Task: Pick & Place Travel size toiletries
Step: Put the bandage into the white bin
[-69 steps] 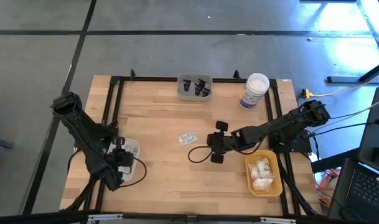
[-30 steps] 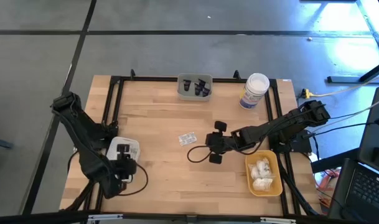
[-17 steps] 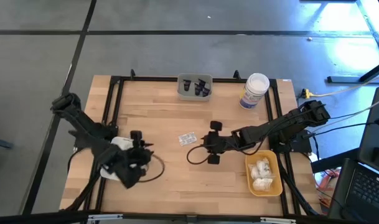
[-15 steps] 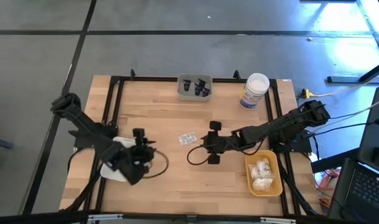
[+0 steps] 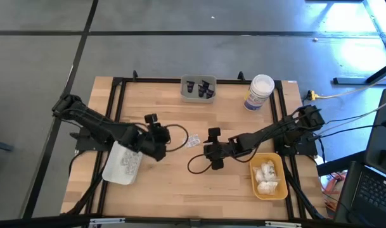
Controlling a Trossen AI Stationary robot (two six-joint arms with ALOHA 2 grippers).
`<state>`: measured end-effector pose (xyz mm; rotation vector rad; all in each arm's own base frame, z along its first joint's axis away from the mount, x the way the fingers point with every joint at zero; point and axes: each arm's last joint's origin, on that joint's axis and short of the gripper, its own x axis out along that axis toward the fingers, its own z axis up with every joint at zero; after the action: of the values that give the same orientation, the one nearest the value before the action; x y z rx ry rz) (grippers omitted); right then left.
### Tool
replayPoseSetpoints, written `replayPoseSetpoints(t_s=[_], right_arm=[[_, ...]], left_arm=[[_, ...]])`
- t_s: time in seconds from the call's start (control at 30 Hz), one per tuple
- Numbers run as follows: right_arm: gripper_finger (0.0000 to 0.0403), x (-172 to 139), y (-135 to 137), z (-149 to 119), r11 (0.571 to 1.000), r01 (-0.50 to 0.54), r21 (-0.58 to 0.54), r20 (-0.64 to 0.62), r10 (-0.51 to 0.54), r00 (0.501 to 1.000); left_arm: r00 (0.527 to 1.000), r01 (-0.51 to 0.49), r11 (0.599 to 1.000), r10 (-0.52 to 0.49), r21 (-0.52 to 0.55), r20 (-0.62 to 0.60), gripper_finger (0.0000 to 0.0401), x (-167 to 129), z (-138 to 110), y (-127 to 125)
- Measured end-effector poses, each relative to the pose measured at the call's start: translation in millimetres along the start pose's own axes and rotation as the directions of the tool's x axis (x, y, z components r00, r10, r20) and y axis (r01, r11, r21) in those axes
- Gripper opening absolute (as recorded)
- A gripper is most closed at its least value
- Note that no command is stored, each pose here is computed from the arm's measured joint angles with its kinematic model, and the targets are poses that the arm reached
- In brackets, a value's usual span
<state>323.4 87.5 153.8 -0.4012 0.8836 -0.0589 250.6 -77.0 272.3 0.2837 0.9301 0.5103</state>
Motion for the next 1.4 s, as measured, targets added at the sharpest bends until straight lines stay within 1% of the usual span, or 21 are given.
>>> replayPoseSetpoints(t_s=[0.1, 0.27, 0.37, 0.53, 0.7, 0.8, 0.93, 1.13, 1.3, 1.4], right_arm=[[0.025, 10.2, 2.3, -2.2, 1.0, 0.003, -0.002, -0.004, -0.003, 1.0], [0.0267, 26.3, 3.0, -6.8, 1.0, 0.009, 0.002, -0.016, -0.009, 1.0], [0.0264, 37.8, -0.1, -9.7, 1.0, 0.005, 0.018, -0.019, -0.005, 1.0], [0.0247, 54.2, -8.7, -15.4, 0.999, 0.025, 0.045, -0.032, -0.024, 0.999], [0.0235, 61.9, -17.3, -17.4, 0.997, 0.04, 0.066, -0.032, -0.038, 0.999], [0.0228, 64.1, -22.8, -18.7, 0.996, 0.047, 0.079, -0.037, -0.044, 0.998], [0.0219, 66.9, -30.3, -21.4, 0.991, 0.058, 0.117, -0.052, -0.052, 0.997], [0.0199, 68.5, -34.6, -23.3, 0.99, 0.064, 0.127, -0.062, -0.057, 0.996], [0.0168, 68.7, -34.3, -23.6, 0.991, 0.051, 0.127, -0.061, -0.043, 0.997], [0.0144, 68.8, -33.7, -23.6, 0.991, 0.03, 0.129, -0.056, -0.023, 0.998]], left_arm=[[0.999, 0.022, 1.0, -0.021, -0.012, 0.024, 0.0143, 13.4, 2.3, 0.8], [0.984, 0.153, 0.988, -0.152, 0.001, 0.091, 0.0143, 40.6, 2.1, -2.3], [0.982, 0.155, 0.988, -0.153, -0.013, 0.109, 0.0143, 54.3, -1.6, 0.8], [0.987, 0.128, 0.99, -0.121, -0.06, 0.103, 0.0143, 72.7, -9.0, 9.7], [0.984, 0.156, 0.982, -0.146, -0.106, 0.101, 0.0143, 88.6, -17.6, 16.0], [0.977, 0.194, 0.973, -0.181, -0.125, 0.11, 0.0143, 95.1, -21.8, 17.4], [0.973, 0.219, 0.966, -0.205, -0.138, 0.109, 0.0143, 98.6, -25.5, 17.3], [0.971, 0.228, 0.965, -0.214, -0.131, 0.11, 0.0143, 97.7, -27.1, 14.4], [0.967, 0.237, 0.963, -0.222, -0.126, 0.122, 0.0143, 95.8, -26.2, 11.7], [0.967, 0.239, 0.96, -0.222, -0.147, 0.125, 0.0143, 95.7, -26.0, 11.7]])
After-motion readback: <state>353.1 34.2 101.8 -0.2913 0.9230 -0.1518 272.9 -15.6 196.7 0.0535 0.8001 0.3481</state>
